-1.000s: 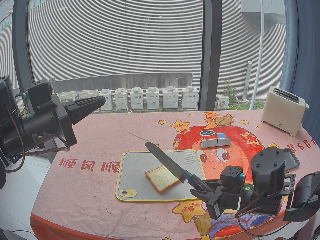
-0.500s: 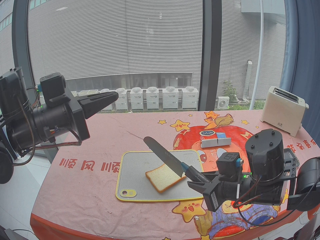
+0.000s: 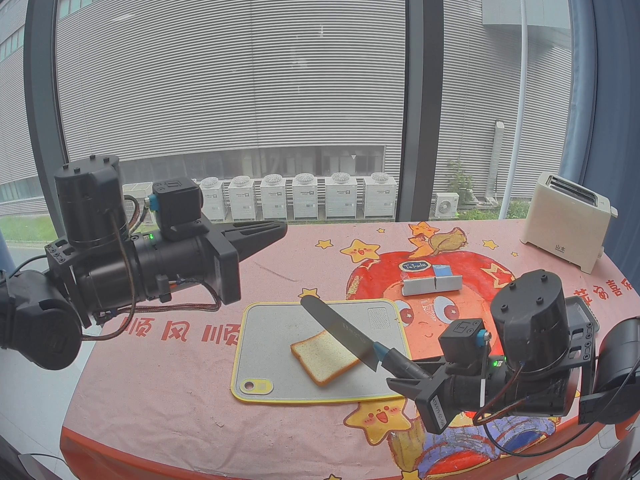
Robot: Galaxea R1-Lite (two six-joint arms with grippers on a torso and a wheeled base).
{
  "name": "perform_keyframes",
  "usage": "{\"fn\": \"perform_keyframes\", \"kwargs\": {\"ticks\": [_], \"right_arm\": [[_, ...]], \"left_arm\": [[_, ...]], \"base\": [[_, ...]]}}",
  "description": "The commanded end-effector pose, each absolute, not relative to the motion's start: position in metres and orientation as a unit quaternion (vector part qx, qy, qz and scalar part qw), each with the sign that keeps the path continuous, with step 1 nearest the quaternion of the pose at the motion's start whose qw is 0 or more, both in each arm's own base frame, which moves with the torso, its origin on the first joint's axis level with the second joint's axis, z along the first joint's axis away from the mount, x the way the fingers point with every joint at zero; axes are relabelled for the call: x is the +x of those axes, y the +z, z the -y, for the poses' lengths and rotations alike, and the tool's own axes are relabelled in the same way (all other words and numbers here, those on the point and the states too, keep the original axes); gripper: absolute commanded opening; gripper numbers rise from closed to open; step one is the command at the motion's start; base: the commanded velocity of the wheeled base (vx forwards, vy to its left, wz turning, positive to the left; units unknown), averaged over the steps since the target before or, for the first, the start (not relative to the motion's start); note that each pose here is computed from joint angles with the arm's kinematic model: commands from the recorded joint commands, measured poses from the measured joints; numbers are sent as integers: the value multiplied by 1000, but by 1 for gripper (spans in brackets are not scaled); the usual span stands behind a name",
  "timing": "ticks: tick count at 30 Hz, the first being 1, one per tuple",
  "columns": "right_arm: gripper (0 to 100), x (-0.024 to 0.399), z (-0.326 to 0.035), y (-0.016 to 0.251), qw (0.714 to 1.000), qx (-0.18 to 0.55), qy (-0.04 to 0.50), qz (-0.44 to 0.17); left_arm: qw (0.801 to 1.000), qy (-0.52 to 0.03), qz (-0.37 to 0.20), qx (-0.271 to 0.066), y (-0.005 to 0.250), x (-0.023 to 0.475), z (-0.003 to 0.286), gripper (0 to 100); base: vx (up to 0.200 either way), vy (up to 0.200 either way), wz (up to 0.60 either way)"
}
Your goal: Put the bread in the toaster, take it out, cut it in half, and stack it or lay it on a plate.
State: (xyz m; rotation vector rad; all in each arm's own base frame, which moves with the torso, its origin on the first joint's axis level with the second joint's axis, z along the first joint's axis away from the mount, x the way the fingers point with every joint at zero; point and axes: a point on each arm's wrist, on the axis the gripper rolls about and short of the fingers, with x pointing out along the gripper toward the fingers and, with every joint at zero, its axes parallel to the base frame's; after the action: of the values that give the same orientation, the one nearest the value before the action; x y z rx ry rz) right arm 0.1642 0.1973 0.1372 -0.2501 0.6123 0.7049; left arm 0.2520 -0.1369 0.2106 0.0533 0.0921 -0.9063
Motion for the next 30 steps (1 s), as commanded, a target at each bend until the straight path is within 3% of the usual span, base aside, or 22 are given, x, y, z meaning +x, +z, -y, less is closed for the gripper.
{"fn": "perform_keyframes", "kwargs": {"ticks": [1, 9, 30], "right_arm": [[0, 164, -198, 134, 884, -124, 338, -298], [0, 165, -198, 133, 883, -126, 337, -300], [0, 170, -204, 129, 882, -129, 337, -305]], "left_arm": [[897, -439, -43, 24, 197, 270, 147, 0], [896, -441, -34, 25, 184, 275, 151, 0], [886, -463, -7, 25, 191, 280, 179, 0]], "base": [[0, 0, 0], [0, 0, 0], [0, 0, 0]]}}
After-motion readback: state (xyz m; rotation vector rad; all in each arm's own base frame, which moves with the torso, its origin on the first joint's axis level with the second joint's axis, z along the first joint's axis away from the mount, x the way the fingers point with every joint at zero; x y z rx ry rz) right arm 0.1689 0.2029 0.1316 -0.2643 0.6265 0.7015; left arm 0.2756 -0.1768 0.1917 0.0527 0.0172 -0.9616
